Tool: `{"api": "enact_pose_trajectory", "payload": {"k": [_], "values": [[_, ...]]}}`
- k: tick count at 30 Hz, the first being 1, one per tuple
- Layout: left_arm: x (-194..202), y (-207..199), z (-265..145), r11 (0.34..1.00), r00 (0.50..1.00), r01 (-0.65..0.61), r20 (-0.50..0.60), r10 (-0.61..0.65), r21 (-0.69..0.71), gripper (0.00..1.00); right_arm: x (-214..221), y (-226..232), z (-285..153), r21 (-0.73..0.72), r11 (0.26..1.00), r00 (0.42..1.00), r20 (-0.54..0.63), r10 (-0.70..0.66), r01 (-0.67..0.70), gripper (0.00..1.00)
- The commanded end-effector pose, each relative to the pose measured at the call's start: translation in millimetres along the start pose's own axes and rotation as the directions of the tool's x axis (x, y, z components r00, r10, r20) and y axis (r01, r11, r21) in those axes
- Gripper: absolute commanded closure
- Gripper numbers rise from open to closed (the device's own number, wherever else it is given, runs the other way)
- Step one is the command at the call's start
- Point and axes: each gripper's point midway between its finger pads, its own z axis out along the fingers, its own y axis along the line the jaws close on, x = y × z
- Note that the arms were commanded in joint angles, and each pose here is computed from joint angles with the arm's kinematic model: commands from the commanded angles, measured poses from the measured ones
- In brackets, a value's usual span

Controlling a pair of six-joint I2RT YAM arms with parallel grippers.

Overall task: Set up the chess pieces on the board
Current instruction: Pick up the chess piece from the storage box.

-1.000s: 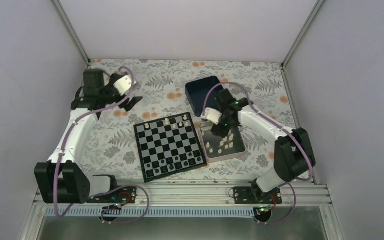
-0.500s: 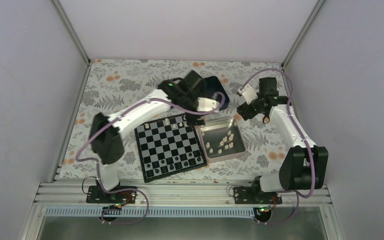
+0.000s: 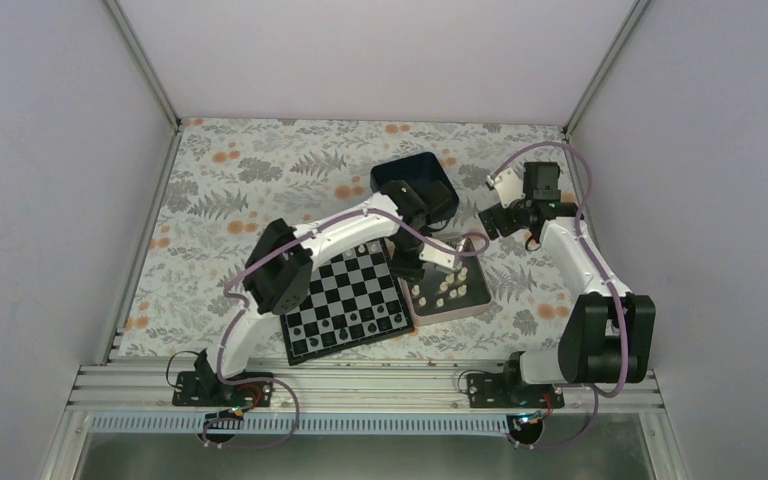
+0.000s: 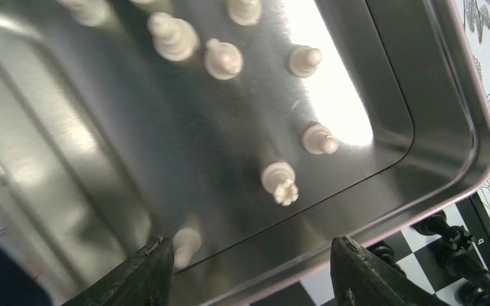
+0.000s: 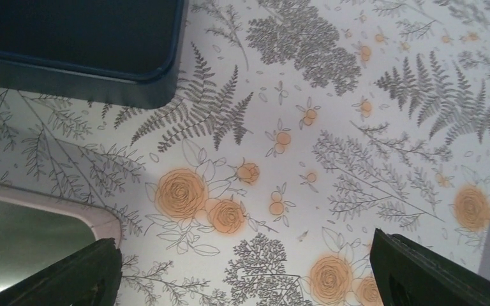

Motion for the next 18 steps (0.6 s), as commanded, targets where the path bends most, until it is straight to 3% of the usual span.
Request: {"api": "enact_pose_trajectory", "payload": {"k": [1,18], "values": [[-4.5,-17.5,15.8,0.998,0.998,-0.023,-0.058,0.026,0.055,0.39,-11.3,-16.8,-10.5,0.080,0.996,0.998,0.062,0.023,-0.028,0.00],[-13.2,-13.1,35.9,0.997,0.989,-0.053,-0.134,0.062,0.064,0.53,-5.2,-7.0,-6.8,0.031,0.999,0.999,0.051,0.008,-0.010,0.00]]}}
